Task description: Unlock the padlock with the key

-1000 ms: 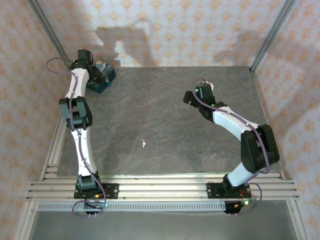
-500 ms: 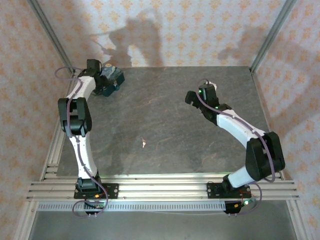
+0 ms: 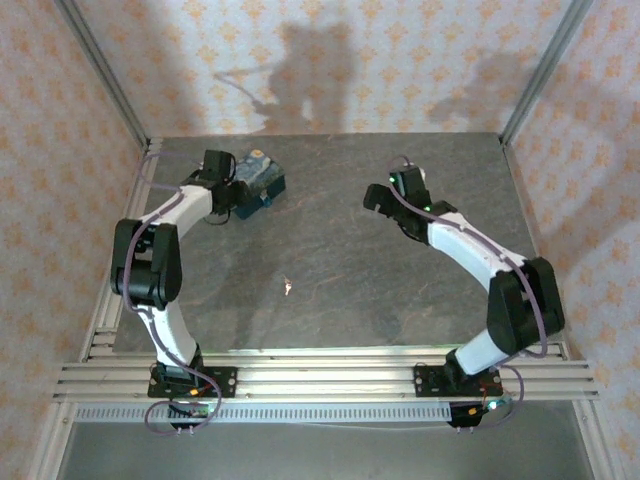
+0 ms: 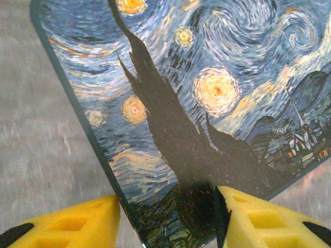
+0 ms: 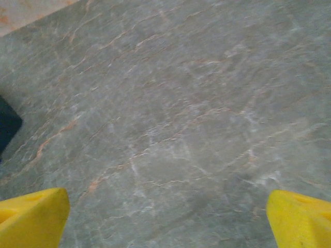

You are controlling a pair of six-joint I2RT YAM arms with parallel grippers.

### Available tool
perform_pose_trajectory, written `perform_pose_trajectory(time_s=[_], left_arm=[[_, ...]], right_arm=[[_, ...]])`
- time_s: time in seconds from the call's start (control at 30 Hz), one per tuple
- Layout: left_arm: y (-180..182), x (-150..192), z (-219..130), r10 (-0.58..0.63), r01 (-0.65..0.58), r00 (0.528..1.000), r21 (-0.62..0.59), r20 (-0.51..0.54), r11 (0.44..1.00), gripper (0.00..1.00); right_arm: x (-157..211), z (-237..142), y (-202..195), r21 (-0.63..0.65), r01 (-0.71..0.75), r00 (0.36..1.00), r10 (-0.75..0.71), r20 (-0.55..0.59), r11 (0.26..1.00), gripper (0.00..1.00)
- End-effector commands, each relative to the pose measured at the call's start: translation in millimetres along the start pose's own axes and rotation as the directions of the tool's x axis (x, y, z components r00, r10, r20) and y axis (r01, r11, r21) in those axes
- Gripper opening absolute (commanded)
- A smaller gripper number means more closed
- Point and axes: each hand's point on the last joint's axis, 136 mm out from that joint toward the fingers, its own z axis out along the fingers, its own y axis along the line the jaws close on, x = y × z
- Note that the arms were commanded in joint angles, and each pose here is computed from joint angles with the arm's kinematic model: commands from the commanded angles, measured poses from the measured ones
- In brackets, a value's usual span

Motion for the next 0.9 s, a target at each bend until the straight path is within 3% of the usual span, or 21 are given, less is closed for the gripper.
perform_pose_trajectory(time_s=[0.0,0.13,0.23,0.43,0.67,0.87], left_arm=[[29,59,-6,0.089,-0.104,0.979,-0.070,-0.185,0.992,0.52],[21,38,-41,0.117,-0.120,0.988,-0.029,-0.098,0.992,0.59],[25,27,-55,0.050,-0.050,0.997,0.005,-0.057,0.999,0.64],[36,22,-33,-0.112,0.123,0.990,0.130,-0.089,0.984,0.65],[12,18,-1,-0.123,0.150,0.985,0.247,-0.125,0.957,0.63],[-24,20,27,-0.026,0.074,0.984,0.269,-0.176,0.960,0.61]], right_arm=[[8,11,31,-0.035,0.039,0.997,-0.042,-0.068,0.999,0.97],[14,35,87,-0.118,0.088,0.987,-0.102,-0.125,0.989,0.95],[20,53,135,-0.183,0.139,0.973,-0.168,-0.157,0.973,0.95],[32,92,200,-0.264,0.167,0.951,-0.226,-0.210,0.950,0.93],[37,129,215,-0.266,0.190,0.939,-0.254,-0.233,0.945,0.84],[38,147,199,-0.260,0.162,0.938,-0.230,-0.257,0.952,0.71]])
